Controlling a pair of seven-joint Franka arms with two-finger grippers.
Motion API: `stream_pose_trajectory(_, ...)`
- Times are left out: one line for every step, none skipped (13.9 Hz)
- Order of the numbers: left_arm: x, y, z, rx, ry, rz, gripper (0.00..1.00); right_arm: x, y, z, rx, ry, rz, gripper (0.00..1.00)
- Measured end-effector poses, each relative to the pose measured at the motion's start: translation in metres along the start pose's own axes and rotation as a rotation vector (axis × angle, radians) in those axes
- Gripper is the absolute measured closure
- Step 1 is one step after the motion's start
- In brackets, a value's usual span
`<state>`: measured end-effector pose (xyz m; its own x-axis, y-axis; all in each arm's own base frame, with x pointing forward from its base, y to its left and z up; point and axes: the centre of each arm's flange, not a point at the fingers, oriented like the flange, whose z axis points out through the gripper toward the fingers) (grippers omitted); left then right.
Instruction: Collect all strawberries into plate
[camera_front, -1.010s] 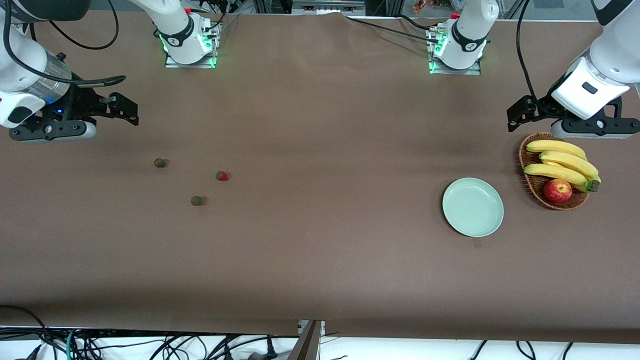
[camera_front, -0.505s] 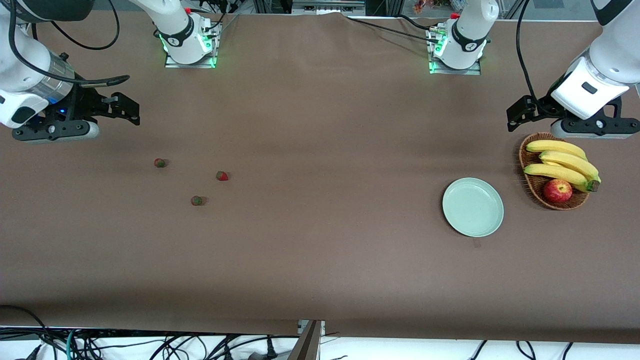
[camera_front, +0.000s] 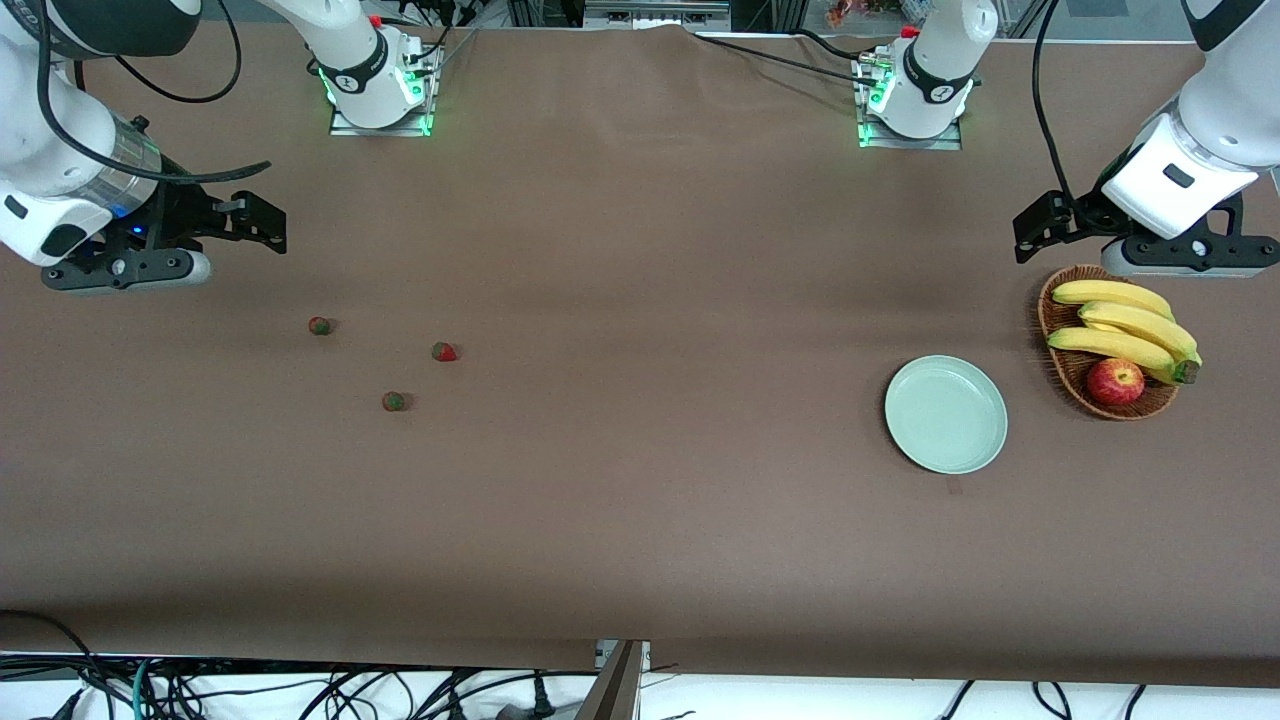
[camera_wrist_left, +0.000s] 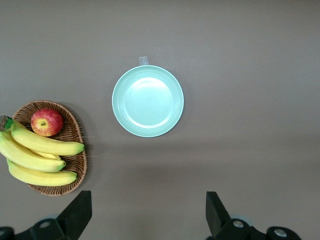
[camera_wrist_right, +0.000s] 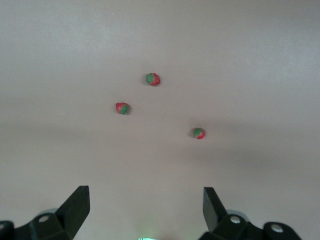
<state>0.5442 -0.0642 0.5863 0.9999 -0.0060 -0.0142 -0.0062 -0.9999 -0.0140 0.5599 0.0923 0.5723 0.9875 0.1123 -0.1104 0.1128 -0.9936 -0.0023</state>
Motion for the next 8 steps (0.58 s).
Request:
stream_pose_trajectory(0.0, 0.0, 0.0, 0.0, 0.0, 0.0, 0.0, 0.0, 0.0, 0.0, 0.0, 0.0, 0.0, 0.0)
stream_pose_trajectory(0.0, 0.0, 0.0, 0.0, 0.0, 0.0, 0.0, 0.0, 0.0, 0.001, 0.0, -0.002, -0.001, 0.0)
stream_pose_trajectory(0.0, 0.0, 0.0, 0.0, 0.0, 0.0, 0.0, 0.0, 0.0, 0.003, 0.0, -0.008, -0.001, 0.0)
stream_pose_trajectory(0.0, 0.0, 0.0, 0.0, 0.0, 0.0, 0.0, -0.001, 0.0, 0.006, -0.001, -0.015, -0.001, 0.0)
stream_pose_trajectory(0.0, 0.0, 0.0, 0.0, 0.0, 0.0, 0.0, -0.001, 0.0, 0.008, -0.001, -0.021, -0.001, 0.0)
stream_pose_trajectory(0.0, 0.0, 0.0, 0.0, 0.0, 0.0, 0.0, -0.001, -0.001, 0.01, -0.001, -0.026, -0.002, 0.0)
stream_pose_trajectory(0.0, 0.0, 0.0, 0.0, 0.0, 0.0, 0.0, 0.0, -0.002, 0.013, -0.002, -0.03, -0.004, 0.0)
stream_pose_trajectory(0.0, 0.0, 0.0, 0.0, 0.0, 0.0, 0.0, 0.0, -0.003, 0.017, -0.003, -0.037, -0.006, 0.0)
